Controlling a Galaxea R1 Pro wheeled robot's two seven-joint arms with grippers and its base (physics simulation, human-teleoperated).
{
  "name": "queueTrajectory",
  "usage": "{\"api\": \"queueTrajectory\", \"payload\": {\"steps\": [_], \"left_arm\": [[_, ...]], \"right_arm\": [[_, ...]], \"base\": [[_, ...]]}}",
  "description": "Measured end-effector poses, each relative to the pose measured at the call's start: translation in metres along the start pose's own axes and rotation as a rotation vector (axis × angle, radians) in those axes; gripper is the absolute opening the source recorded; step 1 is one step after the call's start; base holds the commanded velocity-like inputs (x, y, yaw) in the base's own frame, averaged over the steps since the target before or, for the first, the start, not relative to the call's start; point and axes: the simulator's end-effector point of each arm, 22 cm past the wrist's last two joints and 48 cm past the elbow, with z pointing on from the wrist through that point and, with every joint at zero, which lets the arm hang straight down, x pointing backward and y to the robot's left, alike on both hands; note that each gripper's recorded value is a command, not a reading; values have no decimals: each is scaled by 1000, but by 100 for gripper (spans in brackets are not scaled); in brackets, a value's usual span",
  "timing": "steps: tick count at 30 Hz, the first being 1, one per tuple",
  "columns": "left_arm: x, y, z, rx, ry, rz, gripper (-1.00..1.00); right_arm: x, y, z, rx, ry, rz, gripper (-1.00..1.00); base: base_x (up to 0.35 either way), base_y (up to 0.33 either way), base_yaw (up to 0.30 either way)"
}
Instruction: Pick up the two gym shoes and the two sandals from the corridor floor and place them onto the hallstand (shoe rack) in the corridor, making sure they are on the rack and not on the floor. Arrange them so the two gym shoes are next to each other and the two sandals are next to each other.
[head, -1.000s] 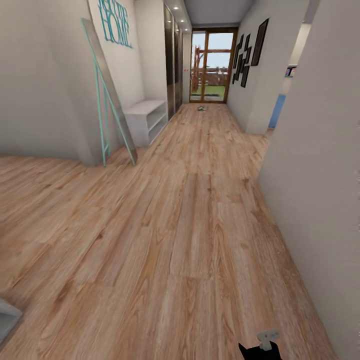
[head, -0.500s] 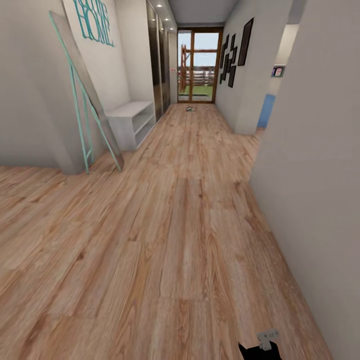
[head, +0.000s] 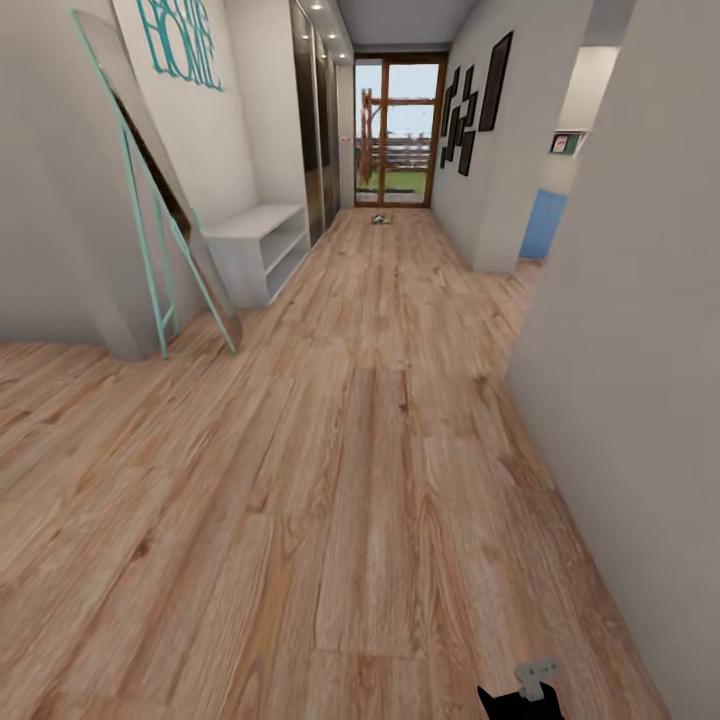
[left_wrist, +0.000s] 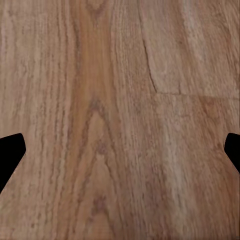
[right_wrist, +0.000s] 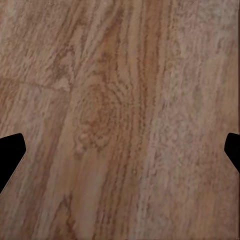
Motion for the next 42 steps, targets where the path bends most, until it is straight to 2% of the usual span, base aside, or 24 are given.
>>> {"api": "queueTrajectory", "payload": {"steps": [42], "left_arm": [[0,0,0,0,1,-1,100]], "right_arm": [[0,3,1,-3,0,1,100]], "base": [[335,0,0]]}}
